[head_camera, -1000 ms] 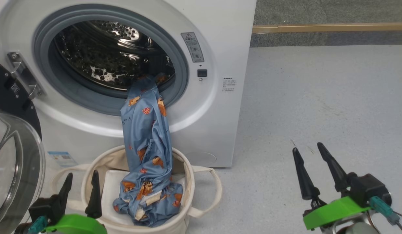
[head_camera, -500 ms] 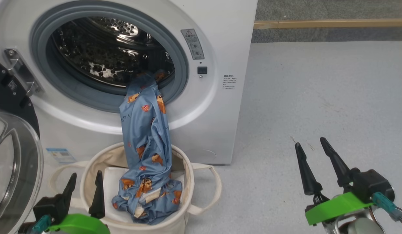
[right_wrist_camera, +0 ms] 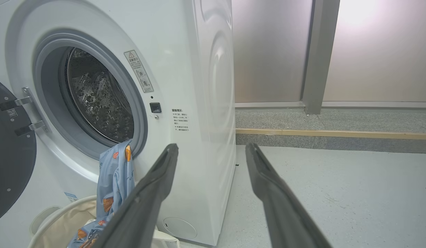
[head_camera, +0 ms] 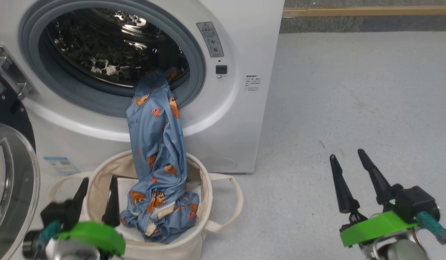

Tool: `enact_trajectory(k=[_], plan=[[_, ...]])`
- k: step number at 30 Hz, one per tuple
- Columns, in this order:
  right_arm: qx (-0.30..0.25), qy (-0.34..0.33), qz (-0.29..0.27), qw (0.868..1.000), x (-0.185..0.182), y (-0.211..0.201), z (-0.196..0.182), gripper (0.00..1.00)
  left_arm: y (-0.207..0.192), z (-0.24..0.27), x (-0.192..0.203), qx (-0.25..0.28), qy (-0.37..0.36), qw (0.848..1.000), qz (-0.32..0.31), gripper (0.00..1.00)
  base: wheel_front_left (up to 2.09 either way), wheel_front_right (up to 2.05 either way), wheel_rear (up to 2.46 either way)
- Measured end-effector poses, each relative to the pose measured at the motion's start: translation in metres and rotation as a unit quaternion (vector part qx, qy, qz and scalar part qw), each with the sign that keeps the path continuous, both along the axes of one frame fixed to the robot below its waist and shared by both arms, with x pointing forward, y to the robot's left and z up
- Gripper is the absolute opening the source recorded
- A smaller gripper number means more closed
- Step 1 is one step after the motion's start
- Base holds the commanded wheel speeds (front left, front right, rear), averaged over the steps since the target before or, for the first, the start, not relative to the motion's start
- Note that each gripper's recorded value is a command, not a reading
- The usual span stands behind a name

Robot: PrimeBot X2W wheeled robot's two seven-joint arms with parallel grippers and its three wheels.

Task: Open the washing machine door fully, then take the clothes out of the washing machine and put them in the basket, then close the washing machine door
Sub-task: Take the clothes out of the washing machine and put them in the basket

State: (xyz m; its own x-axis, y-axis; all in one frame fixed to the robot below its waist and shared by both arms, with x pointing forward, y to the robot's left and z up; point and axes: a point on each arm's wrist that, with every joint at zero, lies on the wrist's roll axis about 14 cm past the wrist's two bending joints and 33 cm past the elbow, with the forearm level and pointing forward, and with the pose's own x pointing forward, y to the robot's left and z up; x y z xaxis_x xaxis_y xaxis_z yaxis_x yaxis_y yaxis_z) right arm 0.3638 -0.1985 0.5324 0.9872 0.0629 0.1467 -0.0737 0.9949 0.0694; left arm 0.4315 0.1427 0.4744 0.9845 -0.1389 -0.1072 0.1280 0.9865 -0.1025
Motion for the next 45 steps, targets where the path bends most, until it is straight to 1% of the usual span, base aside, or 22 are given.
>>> enact_trajectory(k=[2, 8, 14, 15, 17, 21, 24, 26, 27, 30, 33, 34, 36, 39, 41, 45], plan=[[0.003, 0.002, -0.002, 1.000, 0.002, -0.002, -0.001, 1.00, -0.008, 0.001, 0.007, -0.010, 0.005, 1.000, -0.014, 1.00, 0.00, 0.00, 0.00], [0.002, 0.007, 0.000, 1.000, 0.015, -0.001, -0.005, 1.00, -0.034, 0.000, 0.042, -0.003, 0.033, 0.997, -0.066, 1.00, 0.00, 0.00, 0.00], [0.002, 0.016, -0.007, 1.000, 0.027, -0.006, -0.011, 1.00, -0.055, 0.004, 0.092, -0.001, 0.038, 0.995, -0.092, 1.00, 0.00, 0.00, 0.00], [0.002, 0.016, -0.007, 1.000, 0.027, -0.006, -0.011, 1.00, -0.055, 0.004, 0.092, -0.001, 0.038, 0.995, -0.092, 1.00, 0.00, 0.00, 0.00], [0.000, 0.020, -0.011, 1.000, 0.032, -0.010, -0.014, 1.00, -0.066, -0.001, 0.108, -0.002, 0.054, 0.993, -0.109, 1.00, 0.00, 0.00, 0.00], [0.002, 0.033, -0.021, 0.999, 0.041, -0.017, -0.024, 1.00, -0.079, -0.004, 0.144, -0.026, 0.073, 0.990, -0.114, 1.00, 0.00, 0.00, 0.00], [0.004, 0.041, -0.033, 0.999, 0.045, -0.023, -0.030, 1.00, -0.088, -0.008, 0.168, -0.027, 0.084, 0.989, -0.119, 1.00, 0.00, 0.00, 0.00], [0.003, 0.047, -0.042, 0.998, 0.046, -0.029, -0.034, 1.00, -0.095, -0.015, 0.181, -0.017, 0.096, 0.987, -0.127, 1.00, 0.00, 0.00, 0.00], [0.002, 0.049, -0.046, 0.998, 0.047, -0.032, -0.036, 1.00, -0.099, -0.021, 0.185, -0.006, 0.107, 0.985, -0.135, 1.00, 0.00, 0.00, 0.00], [0.001, 0.065, -0.056, 0.996, 0.049, -0.037, -0.048, 1.00, -0.110, -0.039, 0.199, -0.009, 0.143, 0.979, -0.142, 1.00, 0.00, 0.00, 0.00], [-0.004, 0.079, -0.062, 0.995, 0.053, -0.042, -0.058, 1.00, -0.117, -0.058, 0.212, 0.002, 0.181, 0.972, -0.148, 1.00, 0.00, 0.00, 0.00], [-0.006, 0.082, -0.064, 0.995, 0.055, -0.044, -0.061, 1.00, -0.118, -0.063, 0.217, 0.000, 0.191, 0.970, -0.147, 1.00, 0.00, 0.00, 0.00], [-0.011, 0.086, -0.066, 0.994, 0.060, -0.046, -0.065, 1.00, -0.116, -0.066, 0.232, -0.026, 0.200, 0.971, -0.131, 1.00, 0.00, 0.00, 0.00], [-0.018, 0.092, -0.070, 0.993, 0.066, -0.051, -0.070, 1.00, -0.109, -0.079, 0.248, -0.026, 0.230, 0.966, -0.114, 1.00, 0.00, 0.00, 0.00], [-0.022, 0.098, -0.074, 0.992, 0.068, -0.055, -0.075, 1.00, -0.105, -0.096, 0.251, -0.026, 0.263, 0.959, -0.101, 1.00, 0.00, 0.00, 0.00], [-0.024, 0.110, -0.085, 0.990, 0.065, -0.062, -0.083, 1.00, -0.107, -0.131, 0.240, -0.021, 0.330, 0.939, -0.091, 1.00, 0.00, 0.00, 0.00]])
